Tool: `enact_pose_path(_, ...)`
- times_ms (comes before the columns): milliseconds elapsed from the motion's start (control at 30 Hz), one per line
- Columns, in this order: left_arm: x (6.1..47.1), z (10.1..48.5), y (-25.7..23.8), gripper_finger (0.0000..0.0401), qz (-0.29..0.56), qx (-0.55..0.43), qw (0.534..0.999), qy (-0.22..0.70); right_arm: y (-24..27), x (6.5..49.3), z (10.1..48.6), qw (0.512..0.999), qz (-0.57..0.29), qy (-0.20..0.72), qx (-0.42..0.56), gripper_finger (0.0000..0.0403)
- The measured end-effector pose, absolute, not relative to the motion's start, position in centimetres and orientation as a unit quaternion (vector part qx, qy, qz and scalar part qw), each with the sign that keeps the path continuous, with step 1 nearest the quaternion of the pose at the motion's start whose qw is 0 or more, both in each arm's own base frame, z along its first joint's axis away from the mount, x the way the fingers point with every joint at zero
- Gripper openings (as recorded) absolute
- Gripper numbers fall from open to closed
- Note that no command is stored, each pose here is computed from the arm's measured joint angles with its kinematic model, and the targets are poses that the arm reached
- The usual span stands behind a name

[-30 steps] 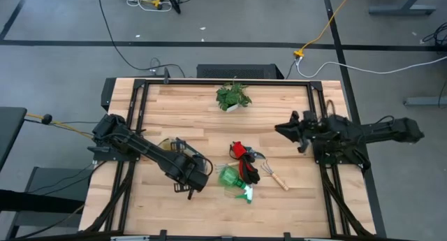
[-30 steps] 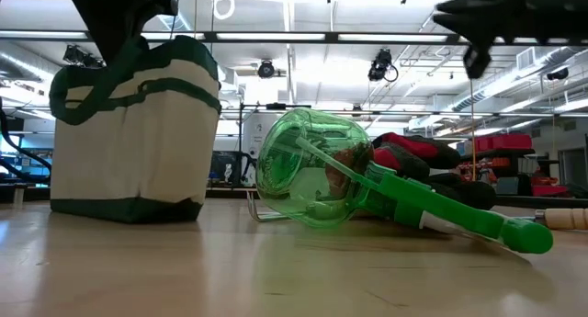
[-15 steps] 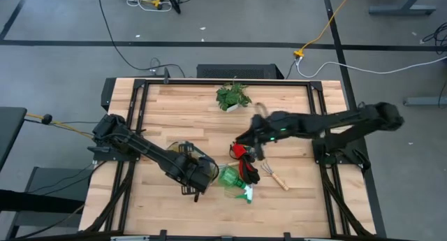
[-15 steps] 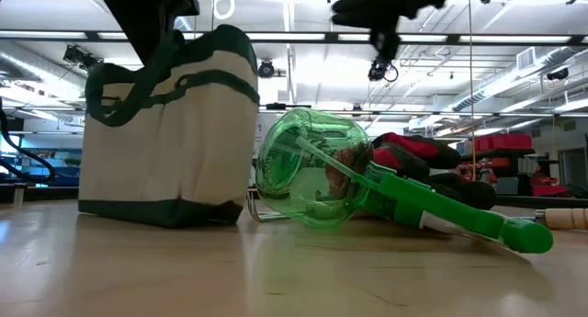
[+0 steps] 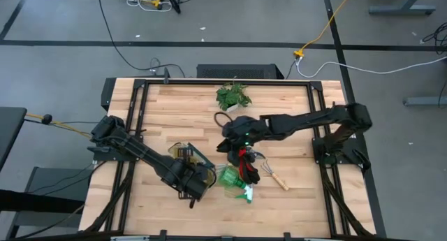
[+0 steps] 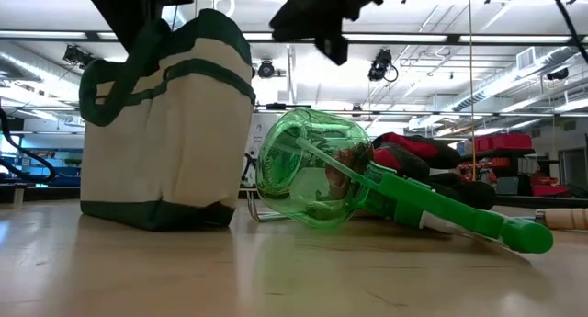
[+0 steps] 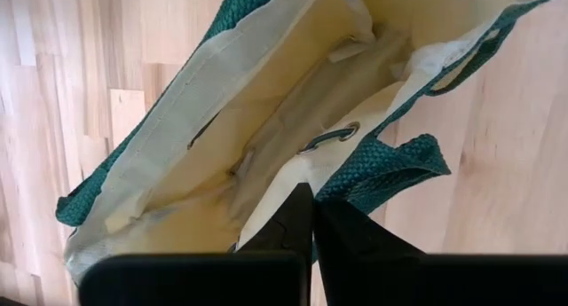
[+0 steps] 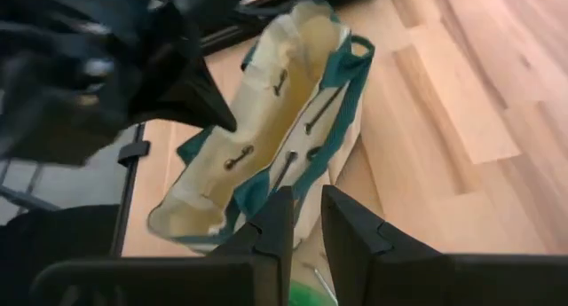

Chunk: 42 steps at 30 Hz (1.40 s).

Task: Pick & Place Garden tools in Gardening bag
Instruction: Prepare the green gardening bag

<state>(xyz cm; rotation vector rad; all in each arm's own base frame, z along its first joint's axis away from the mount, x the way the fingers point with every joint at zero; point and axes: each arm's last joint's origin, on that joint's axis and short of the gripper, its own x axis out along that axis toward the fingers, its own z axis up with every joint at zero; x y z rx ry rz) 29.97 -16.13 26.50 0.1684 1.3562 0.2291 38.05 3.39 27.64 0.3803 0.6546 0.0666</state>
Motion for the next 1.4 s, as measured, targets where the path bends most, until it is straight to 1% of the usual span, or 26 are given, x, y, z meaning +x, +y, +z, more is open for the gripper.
enact_pose_path(167,30.0,26.5,-16.1,0.0012,0.105,0.078,0.769,0.625,3.5,39.3,26.0,0.917,0.026,0.344,0.201,0.0062)
enact_pose_path(300,30.0,26.5,-16.2,0.0022,0.105,0.076,0.771,0.623,3.6,39.8,25.7,0.915,0.023,0.345,0.207,0.0062)
enact_pose_path(567,30.1,26.5,-16.2,0.0007,0.101,0.076,0.775,0.619,4.3,40.1,26.2,0.924,0.034,0.318,0.209,0.0064)
enact_pose_path(800,30.4,26.5,-16.4,0.002,0.092,0.075,0.783,0.611,5.2,41.1,24.9,0.928,0.032,0.307,0.21,0.0093)
enact_pose_path(1000,30.4,26.5,-16.4,0.0011,0.092,0.076,0.783,0.611,5.4,42.1,23.5,0.927,0.045,0.302,0.22,0.012)
enact_pose_path(1100,30.4,26.5,-16.4,0.0008,0.092,0.076,0.783,0.611,5.4,42.4,23.2,0.927,0.046,0.296,0.226,0.0124)
enact_pose_path(1300,30.4,26.5,-16.4,0.0019,0.092,0.077,0.783,0.61,5.5,43.0,21.9,0.922,0.046,0.302,0.238,0.0125)
enact_pose_path(1400,30.4,26.6,-16.4,0.0016,0.092,0.077,0.783,0.61,5.6,43.3,21.5,0.92,0.055,0.298,0.247,0.0125)
